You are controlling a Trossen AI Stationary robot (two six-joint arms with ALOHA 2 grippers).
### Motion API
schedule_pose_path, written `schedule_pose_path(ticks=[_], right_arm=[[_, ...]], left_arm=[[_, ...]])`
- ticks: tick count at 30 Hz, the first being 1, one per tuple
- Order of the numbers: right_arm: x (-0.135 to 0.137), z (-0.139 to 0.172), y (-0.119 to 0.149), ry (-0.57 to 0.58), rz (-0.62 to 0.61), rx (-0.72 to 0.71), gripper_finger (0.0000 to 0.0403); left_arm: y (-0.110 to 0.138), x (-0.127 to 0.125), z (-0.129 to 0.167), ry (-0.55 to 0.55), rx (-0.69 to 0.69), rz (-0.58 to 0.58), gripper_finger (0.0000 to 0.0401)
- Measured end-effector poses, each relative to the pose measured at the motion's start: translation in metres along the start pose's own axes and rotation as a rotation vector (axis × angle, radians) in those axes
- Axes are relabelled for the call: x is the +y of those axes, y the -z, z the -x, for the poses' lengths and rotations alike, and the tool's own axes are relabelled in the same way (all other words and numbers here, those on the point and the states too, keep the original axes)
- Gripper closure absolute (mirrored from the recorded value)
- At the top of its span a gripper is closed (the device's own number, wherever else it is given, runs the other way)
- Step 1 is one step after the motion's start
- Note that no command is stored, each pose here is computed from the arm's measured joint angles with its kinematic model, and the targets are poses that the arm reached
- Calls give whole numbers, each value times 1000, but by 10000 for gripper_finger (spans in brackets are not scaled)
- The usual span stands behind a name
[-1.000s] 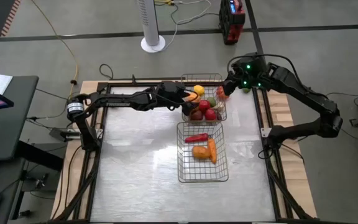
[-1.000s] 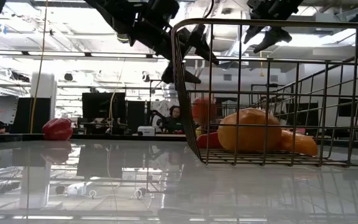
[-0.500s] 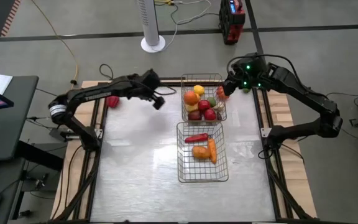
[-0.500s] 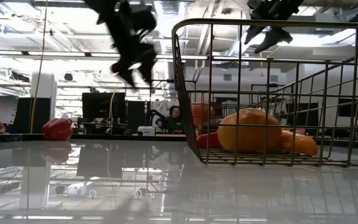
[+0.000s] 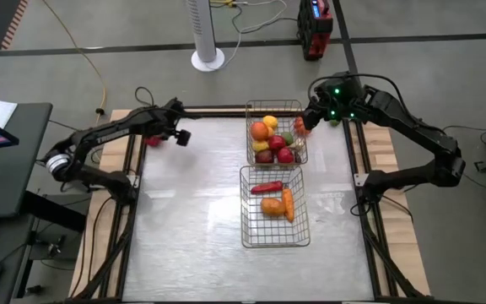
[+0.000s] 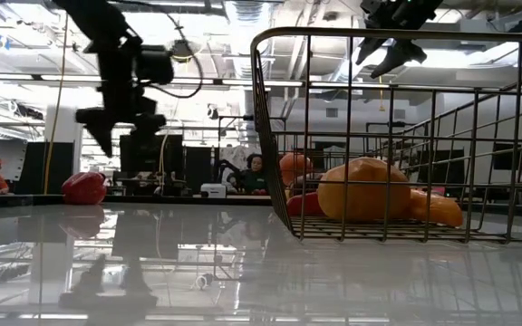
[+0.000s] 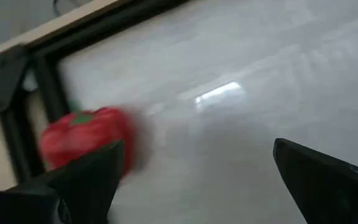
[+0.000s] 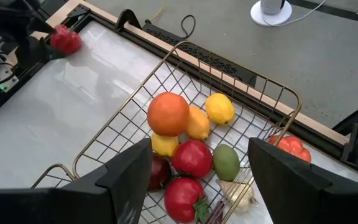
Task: Sort produce into baskets
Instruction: Put the red bell pepper into the bottom wire basket
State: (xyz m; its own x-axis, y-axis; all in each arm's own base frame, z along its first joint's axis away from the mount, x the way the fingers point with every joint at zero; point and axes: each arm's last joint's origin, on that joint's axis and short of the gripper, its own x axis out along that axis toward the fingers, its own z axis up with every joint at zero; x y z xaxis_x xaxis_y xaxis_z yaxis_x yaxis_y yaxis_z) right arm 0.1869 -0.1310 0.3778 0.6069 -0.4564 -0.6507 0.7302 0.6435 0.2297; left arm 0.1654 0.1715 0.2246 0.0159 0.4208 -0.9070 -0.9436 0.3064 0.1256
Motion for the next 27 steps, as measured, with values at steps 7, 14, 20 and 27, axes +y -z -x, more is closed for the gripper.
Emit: schedule_pose_path(ticks=[7,14,20,27], right_arm=[[0,0,0,-1,0,0,112],[0,0,0,-2,-9,-1,112],[1,0,-2,-7,-13,-17,112],[1,0,-5,-17,-14,-47,112]], left_arm=[[9,36,-7,-107,0,131,3],[8,39,-7,-86,-23,169,3],[8,38,-7,-59,-16,185,3],[5,13,8,24,-53,92,3]])
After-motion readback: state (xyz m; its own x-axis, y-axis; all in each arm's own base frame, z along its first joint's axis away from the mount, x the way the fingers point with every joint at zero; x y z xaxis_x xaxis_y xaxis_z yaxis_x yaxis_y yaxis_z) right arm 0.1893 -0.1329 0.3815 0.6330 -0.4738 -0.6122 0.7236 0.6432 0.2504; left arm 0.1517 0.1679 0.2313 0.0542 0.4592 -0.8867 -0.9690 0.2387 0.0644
